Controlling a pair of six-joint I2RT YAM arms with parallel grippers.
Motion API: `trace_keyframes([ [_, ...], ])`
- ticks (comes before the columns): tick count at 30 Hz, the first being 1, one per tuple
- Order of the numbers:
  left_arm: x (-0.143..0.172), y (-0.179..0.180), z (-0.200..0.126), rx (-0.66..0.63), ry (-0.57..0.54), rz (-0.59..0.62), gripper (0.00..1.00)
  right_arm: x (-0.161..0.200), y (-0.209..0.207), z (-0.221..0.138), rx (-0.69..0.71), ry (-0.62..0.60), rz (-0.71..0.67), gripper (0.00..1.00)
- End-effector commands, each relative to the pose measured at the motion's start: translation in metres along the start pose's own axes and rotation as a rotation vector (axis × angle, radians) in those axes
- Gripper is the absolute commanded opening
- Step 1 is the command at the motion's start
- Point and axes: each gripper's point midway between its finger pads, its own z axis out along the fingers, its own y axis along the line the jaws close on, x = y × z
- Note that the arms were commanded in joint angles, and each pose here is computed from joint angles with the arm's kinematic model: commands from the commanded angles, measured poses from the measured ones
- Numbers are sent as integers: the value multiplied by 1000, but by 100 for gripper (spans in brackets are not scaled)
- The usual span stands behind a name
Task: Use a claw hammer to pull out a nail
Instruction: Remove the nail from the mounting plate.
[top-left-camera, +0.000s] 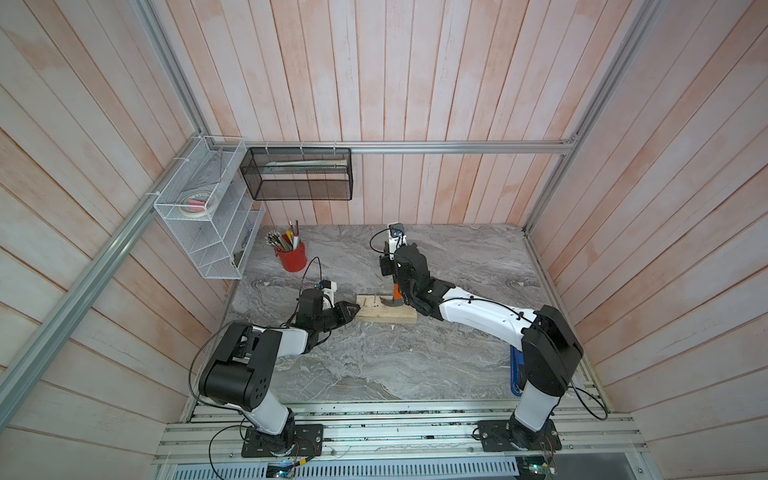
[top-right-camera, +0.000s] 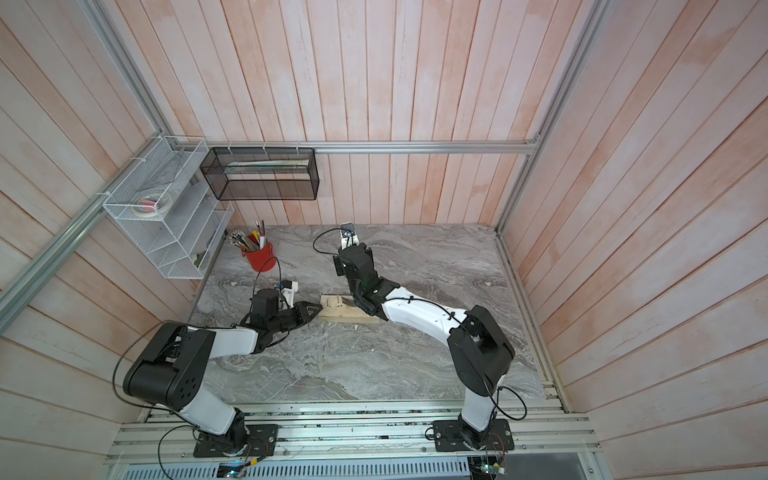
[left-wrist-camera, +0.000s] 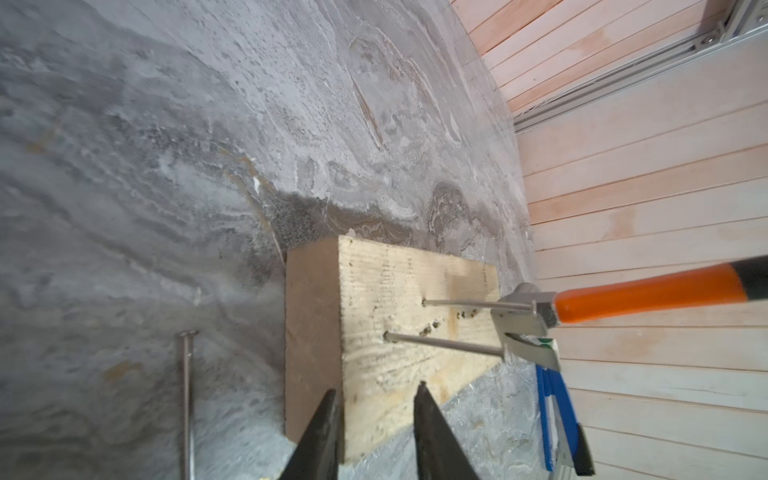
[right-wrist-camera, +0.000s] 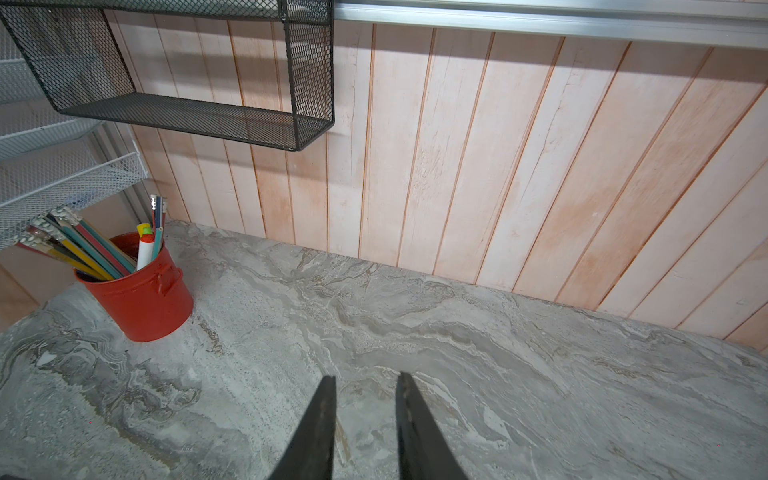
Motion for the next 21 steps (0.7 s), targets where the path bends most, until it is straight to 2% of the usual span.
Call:
trace_keyframes([
  [1,2,-13,0,80,-1,19,31,-31,4,-1,-4,-76,54,0],
  [12,17,-15,6,72,38,47,31,-26,4,10,36,-75,39,0],
  [21,9,-6,6,-5,27,66,34,-30,4,9,43,-104,28,0],
])
